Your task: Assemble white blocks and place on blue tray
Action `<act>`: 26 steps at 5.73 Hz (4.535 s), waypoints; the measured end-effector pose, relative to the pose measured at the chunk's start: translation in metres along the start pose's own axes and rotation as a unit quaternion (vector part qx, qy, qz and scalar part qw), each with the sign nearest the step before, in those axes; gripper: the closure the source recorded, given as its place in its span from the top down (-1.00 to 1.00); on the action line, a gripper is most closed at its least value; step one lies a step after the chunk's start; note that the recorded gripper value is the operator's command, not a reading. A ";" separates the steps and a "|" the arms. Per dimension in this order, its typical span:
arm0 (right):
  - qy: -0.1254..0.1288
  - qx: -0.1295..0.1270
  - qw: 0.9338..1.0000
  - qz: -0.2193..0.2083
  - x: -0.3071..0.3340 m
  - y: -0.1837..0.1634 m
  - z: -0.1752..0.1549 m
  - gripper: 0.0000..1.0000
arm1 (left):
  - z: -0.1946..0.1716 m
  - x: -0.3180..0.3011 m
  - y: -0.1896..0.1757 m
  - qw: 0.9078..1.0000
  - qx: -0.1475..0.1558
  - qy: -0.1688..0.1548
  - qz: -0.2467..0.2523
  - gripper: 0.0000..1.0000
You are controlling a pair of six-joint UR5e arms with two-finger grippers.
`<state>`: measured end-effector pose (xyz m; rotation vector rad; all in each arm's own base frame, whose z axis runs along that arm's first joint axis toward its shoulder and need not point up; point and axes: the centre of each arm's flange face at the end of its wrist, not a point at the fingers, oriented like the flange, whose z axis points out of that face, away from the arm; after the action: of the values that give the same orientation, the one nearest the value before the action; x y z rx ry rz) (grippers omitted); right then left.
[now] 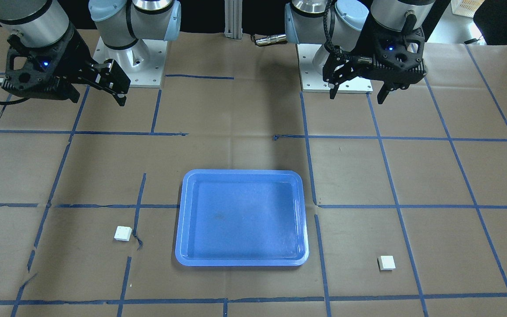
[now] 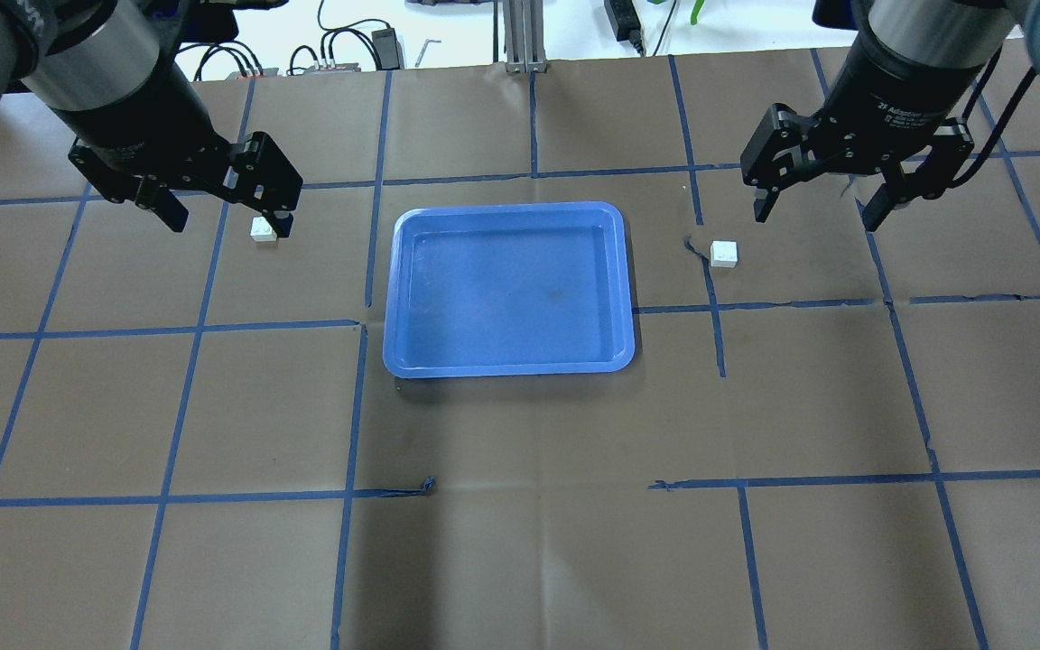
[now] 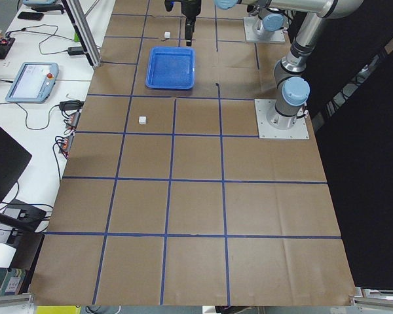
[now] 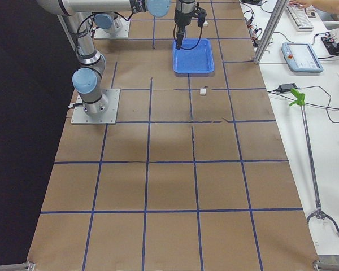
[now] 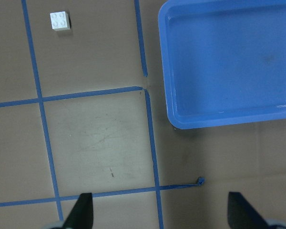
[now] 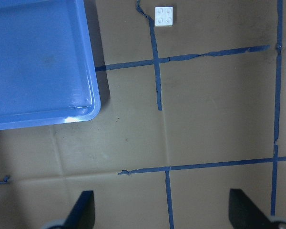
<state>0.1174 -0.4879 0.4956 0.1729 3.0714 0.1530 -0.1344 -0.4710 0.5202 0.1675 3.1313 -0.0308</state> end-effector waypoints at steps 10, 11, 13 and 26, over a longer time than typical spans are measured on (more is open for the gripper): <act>0.036 0.064 0.766 -0.639 0.033 -0.081 0.069 0.99 | 0.133 -0.123 -0.129 0.998 -0.010 -0.026 -0.050 0.98; 0.050 0.078 0.708 -0.700 0.038 -0.094 0.090 0.99 | 0.172 -0.135 -0.154 0.999 -0.002 -0.027 -0.028 0.98; -0.007 0.125 0.665 -0.736 0.070 -0.128 0.137 0.99 | 0.267 -0.161 -0.197 0.999 0.020 -0.029 -0.019 0.98; -0.146 0.227 0.650 -0.710 0.111 -0.177 0.315 -0.01 | 0.315 -0.016 -0.188 0.904 0.022 -0.021 0.427 -1.00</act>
<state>0.0090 -0.6204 0.1586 -1.8489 1.9542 -0.6310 -0.1373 -0.6658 0.2086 1.4647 2.7170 -0.0937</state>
